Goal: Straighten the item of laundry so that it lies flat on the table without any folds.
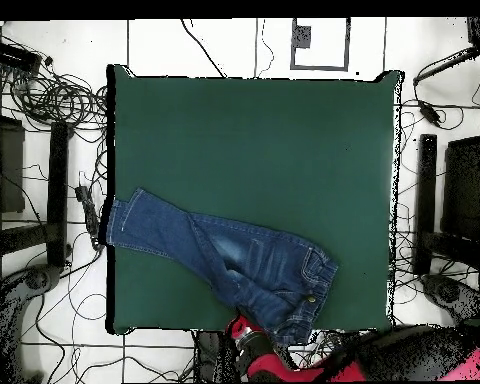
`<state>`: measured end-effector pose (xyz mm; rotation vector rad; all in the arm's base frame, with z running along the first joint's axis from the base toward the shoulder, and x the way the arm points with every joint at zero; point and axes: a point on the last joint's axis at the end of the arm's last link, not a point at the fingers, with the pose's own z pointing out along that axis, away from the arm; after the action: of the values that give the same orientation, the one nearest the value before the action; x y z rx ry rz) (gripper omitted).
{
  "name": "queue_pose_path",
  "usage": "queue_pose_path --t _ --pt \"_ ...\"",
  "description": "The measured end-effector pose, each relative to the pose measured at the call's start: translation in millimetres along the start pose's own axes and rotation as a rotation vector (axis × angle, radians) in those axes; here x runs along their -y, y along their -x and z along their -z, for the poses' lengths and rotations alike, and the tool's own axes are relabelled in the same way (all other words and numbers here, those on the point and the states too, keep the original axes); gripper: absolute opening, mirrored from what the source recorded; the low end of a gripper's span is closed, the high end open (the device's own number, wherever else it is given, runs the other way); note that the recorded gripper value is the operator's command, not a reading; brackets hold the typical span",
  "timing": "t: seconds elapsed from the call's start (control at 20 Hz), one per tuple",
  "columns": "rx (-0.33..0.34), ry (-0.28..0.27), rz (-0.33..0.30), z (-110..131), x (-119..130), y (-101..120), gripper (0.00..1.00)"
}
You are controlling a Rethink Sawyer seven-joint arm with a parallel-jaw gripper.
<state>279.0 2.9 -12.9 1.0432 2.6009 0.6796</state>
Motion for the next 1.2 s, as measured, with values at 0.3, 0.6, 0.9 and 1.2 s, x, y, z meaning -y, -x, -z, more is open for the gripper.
queue_pose_path --t 0.3,0.6,0.9,1.2 --pt "-0.035 0.038 0.057 -1.8 4.6 7.4 0.0" --pt "-0.052 -0.023 0.097 -9.3 1.3 13.7 0.0" --pt "-0.047 -0.128 0.114 -15.4 -7.9 19.1 0.0" --pt "-0.01 -0.253 0.092 -17.2 -24.6 17.7 0.0"
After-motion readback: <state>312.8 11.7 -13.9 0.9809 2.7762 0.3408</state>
